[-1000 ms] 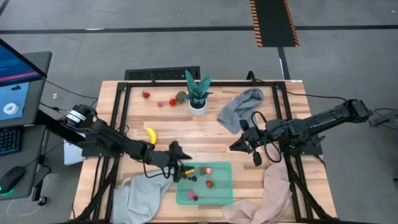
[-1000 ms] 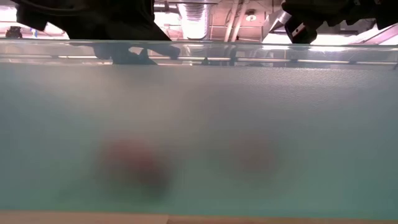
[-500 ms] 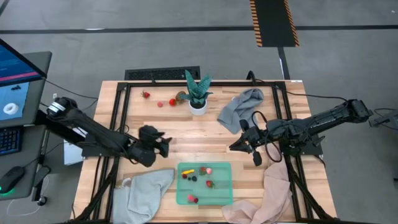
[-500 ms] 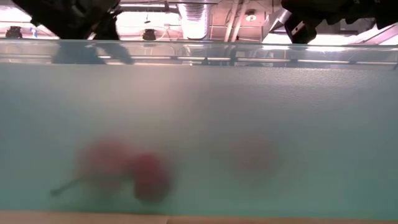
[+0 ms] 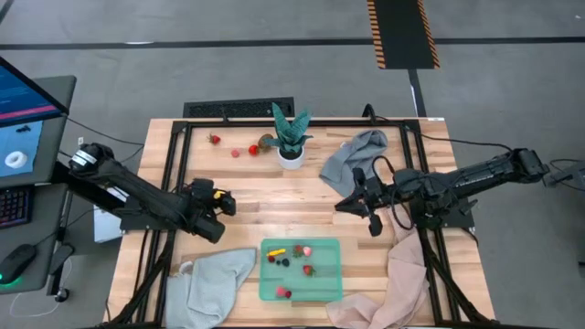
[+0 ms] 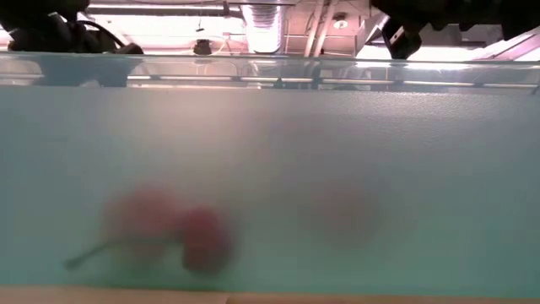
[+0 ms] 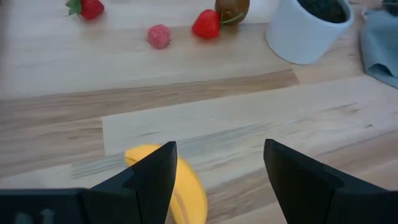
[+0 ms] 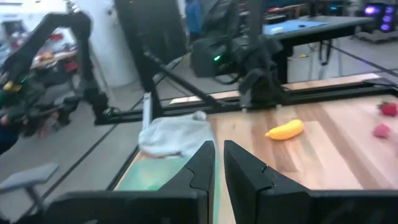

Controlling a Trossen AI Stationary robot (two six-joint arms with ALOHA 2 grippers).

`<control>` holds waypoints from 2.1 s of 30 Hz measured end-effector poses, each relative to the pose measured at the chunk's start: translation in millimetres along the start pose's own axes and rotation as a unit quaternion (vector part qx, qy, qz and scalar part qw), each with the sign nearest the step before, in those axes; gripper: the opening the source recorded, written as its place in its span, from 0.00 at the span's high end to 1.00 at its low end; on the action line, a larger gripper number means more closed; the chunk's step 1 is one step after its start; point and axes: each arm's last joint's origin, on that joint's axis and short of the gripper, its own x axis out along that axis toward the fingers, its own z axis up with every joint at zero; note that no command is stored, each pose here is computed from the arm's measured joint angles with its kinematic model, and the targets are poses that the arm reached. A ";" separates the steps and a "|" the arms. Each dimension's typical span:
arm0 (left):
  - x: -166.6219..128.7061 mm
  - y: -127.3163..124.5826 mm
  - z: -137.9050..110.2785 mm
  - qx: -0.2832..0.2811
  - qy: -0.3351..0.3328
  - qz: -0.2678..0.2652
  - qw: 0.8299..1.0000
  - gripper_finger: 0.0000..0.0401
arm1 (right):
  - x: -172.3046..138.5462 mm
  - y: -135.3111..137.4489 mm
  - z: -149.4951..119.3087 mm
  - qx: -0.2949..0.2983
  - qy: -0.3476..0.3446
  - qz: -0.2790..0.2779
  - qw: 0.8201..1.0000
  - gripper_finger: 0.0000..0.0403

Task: Pick and placing Produce into tupperware
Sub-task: Put the yellow banana into the green bin

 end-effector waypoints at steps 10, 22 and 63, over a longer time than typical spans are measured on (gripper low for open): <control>6.9 -3.3 -0.6 -0.016 -0.005 0.011 1.000 0.42 | -0.5 -6.1 1.2 0.010 -0.004 -0.015 1.000 0.85; 34.8 -2.2 -11.8 -0.075 0.019 0.115 0.990 0.42 | -0.3 -4.3 0.4 0.014 0.000 -0.010 1.000 0.85; 58.7 -8.1 -21.5 -0.108 0.079 0.163 0.978 0.42 | 0.3 18.9 0.4 0.025 -0.009 0.048 0.999 0.85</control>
